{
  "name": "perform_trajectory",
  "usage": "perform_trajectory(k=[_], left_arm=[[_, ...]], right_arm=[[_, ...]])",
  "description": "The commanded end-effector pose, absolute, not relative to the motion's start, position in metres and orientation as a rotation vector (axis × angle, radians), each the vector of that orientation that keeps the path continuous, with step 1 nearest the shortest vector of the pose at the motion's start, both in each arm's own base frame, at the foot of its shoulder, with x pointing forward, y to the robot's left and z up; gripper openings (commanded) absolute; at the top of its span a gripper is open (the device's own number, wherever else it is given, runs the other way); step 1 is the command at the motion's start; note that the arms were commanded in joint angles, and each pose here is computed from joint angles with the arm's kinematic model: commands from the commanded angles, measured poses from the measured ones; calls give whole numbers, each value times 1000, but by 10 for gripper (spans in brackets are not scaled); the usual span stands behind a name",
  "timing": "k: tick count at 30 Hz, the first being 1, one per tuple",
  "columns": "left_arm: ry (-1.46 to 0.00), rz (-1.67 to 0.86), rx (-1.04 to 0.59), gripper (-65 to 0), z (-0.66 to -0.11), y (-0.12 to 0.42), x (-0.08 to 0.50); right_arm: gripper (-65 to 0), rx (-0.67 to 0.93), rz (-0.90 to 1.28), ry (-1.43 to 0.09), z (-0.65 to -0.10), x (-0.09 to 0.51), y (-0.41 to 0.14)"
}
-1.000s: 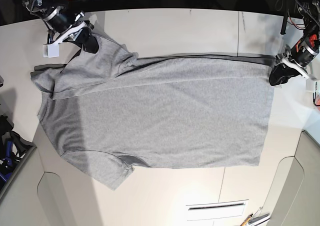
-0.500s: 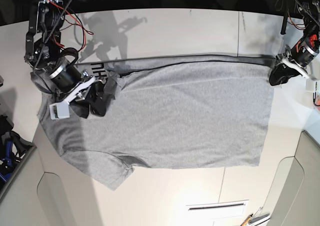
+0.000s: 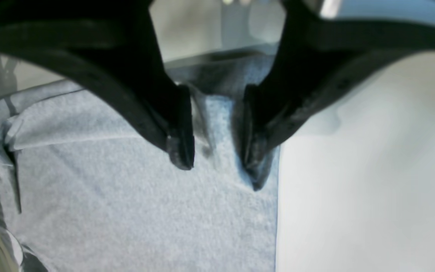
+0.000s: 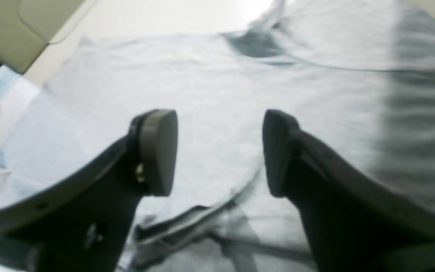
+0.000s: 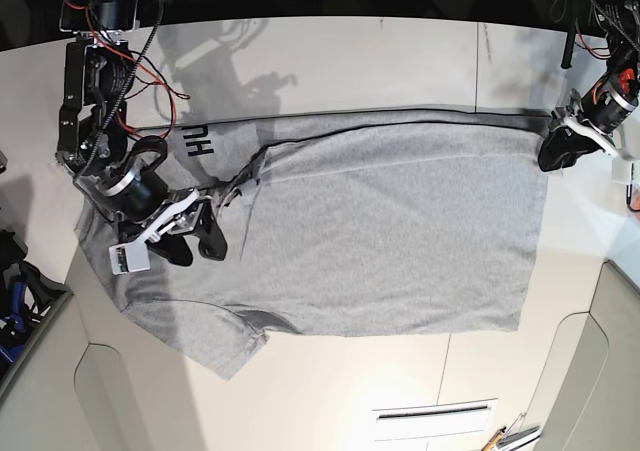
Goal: Fold the T-shirt properly
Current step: 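Pull the shirt edge further toward the robot with both grippers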
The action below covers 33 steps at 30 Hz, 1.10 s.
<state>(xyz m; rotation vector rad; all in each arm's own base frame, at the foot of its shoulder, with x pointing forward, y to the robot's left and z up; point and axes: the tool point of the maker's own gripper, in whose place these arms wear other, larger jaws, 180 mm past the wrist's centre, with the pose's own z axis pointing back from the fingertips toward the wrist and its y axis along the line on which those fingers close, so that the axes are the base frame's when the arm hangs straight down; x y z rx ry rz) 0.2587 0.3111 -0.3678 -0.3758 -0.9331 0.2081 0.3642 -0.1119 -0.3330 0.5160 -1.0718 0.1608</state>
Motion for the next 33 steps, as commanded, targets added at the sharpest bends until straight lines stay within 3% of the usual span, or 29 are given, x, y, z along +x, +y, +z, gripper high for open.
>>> perform_trajectory(k=[1, 10, 22, 24, 26, 28, 31, 32, 33], left_arm=[[-995, 167, -377, -413, -346, 314, 269], [-976, 35, -238, -357, -337, 316, 271], [-1032, -43, 2, -356, -312, 335, 283], [-1059, -50, -19, -363, -307, 328, 286], [-1070, -64, -67, -434, -308, 317, 286], [-1053, -77, -95, -528, -316, 305, 284], [-1014, -102, -139, -625, -333, 283, 284], [-992, -118, -150, -646, -341, 275, 283], [-967, -139, -154, -650, -349, 268, 282]], right_arm=[[-299, 508, 161, -1138, -312, 373, -121], [-299, 440, 89, -1144, -304, 362, -181], [-299, 431, 70, -1050, -336, 331, -186], [-299, 430, 70, -1049, -336, 331, -187], [-301, 417, 76, -1044, -338, 331, -188], [-376, 382, 91, -1029, -342, 330, -191], [-609, 353, 101, -1012, -347, 328, -194], [-650, 343, 106, -1007, -349, 328, -195], [-650, 329, 113, -1001, -350, 328, -197]])
